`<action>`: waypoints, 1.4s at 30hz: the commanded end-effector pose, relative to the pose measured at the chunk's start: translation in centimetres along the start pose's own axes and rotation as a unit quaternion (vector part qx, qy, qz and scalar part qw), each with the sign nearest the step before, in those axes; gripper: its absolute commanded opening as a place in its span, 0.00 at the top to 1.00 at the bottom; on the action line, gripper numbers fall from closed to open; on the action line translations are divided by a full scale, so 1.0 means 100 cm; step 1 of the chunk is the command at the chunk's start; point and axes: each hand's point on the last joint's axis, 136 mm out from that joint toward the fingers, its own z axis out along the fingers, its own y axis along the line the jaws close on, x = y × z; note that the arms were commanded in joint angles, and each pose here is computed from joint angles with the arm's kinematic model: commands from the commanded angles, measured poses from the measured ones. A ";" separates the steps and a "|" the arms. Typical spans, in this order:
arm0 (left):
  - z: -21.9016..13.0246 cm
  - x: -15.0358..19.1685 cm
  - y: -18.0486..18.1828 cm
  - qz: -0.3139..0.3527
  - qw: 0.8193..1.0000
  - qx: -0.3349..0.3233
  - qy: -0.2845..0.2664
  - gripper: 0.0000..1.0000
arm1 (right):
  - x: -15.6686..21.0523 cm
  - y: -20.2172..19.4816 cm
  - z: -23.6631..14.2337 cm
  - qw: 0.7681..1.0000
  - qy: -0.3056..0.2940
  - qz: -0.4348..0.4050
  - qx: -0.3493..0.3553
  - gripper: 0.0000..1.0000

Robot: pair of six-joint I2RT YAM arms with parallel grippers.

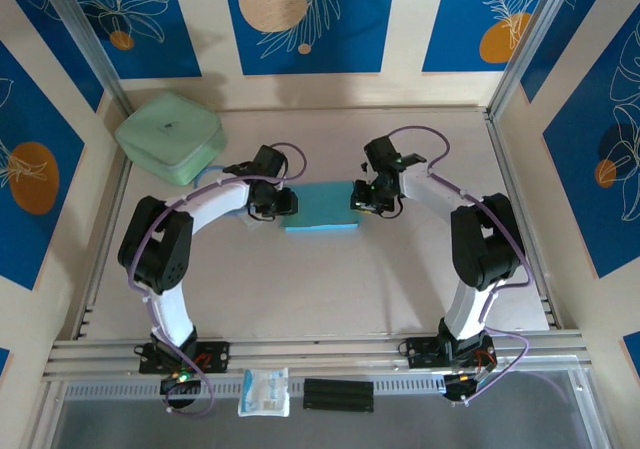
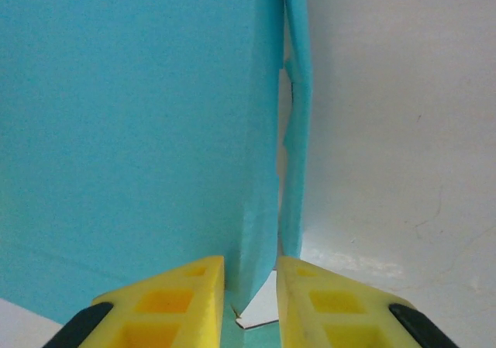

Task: Fold the paper box

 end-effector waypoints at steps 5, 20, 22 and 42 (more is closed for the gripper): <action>0.005 0.012 0.016 -0.011 1.000 -0.019 0.018 0.64 | 0.009 -0.005 0.003 0.999 0.015 -0.017 0.030 0.75; -0.026 -0.015 0.015 0.013 0.998 -0.049 -0.035 0.39 | -0.017 0.005 -0.035 0.999 -0.033 -0.005 0.012 0.45; -0.021 -0.015 0.015 0.018 0.998 -0.048 -0.029 0.39 | -0.015 0.006 -0.030 1.000 -0.025 -0.003 0.003 0.43; 0.030 0.030 0.033 -0.008 0.999 -0.031 0.033 0.60 | 0.023 -0.036 0.039 0.997 0.053 0.014 0.049 0.59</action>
